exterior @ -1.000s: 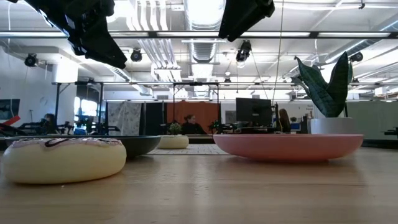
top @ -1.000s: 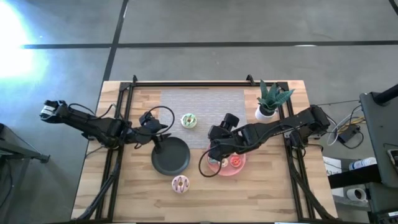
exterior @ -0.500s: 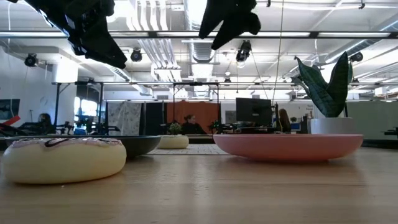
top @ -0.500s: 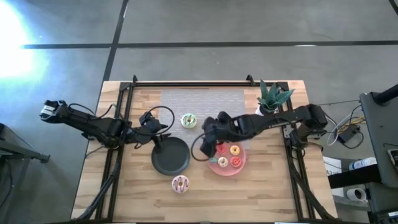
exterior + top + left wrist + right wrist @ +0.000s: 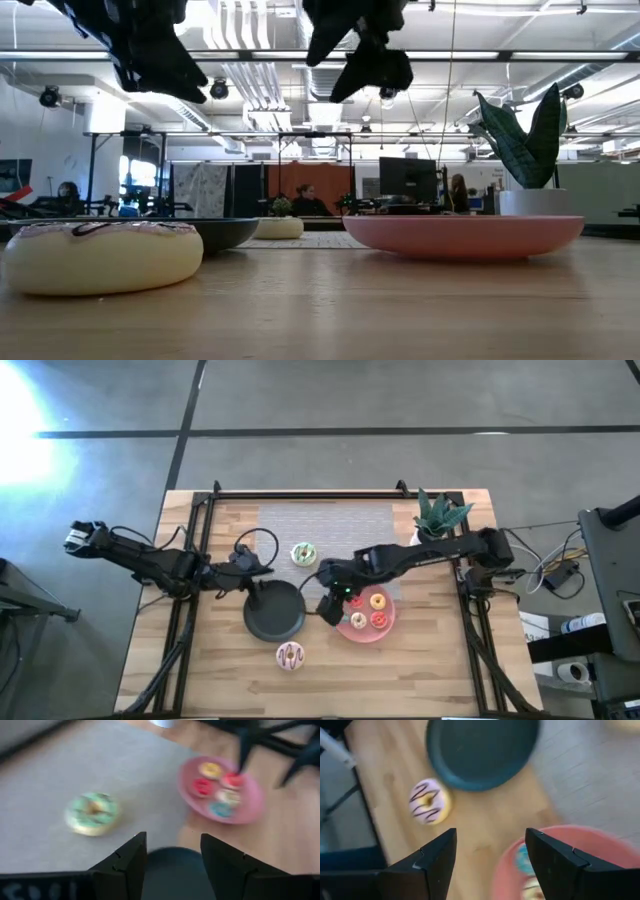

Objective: Pick & Place donuts
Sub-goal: Put the big violet donut on the black plate

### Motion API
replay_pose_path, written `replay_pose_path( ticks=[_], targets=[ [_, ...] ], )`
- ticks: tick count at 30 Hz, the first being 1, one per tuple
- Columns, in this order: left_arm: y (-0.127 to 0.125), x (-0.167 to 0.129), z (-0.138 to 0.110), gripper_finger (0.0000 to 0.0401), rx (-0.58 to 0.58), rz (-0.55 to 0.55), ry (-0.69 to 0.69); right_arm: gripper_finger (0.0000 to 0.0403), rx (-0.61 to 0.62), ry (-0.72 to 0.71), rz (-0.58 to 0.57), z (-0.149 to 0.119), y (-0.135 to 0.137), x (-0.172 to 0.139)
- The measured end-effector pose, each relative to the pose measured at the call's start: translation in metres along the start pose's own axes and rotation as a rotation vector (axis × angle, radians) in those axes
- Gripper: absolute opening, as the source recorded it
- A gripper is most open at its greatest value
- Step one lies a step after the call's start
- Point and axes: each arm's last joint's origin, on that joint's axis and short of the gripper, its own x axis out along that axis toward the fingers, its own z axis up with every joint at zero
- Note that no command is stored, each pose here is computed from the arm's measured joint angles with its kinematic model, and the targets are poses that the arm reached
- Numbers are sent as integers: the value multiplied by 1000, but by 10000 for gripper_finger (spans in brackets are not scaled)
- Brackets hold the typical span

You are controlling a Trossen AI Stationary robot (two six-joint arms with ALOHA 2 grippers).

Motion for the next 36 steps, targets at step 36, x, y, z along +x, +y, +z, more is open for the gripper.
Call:
replay_pose_path(
  ticks=[36],
  targets=[
    [-16,-67,-8,160,-48,-523,72,225,54,172,12,-21,71,181]
  ],
)
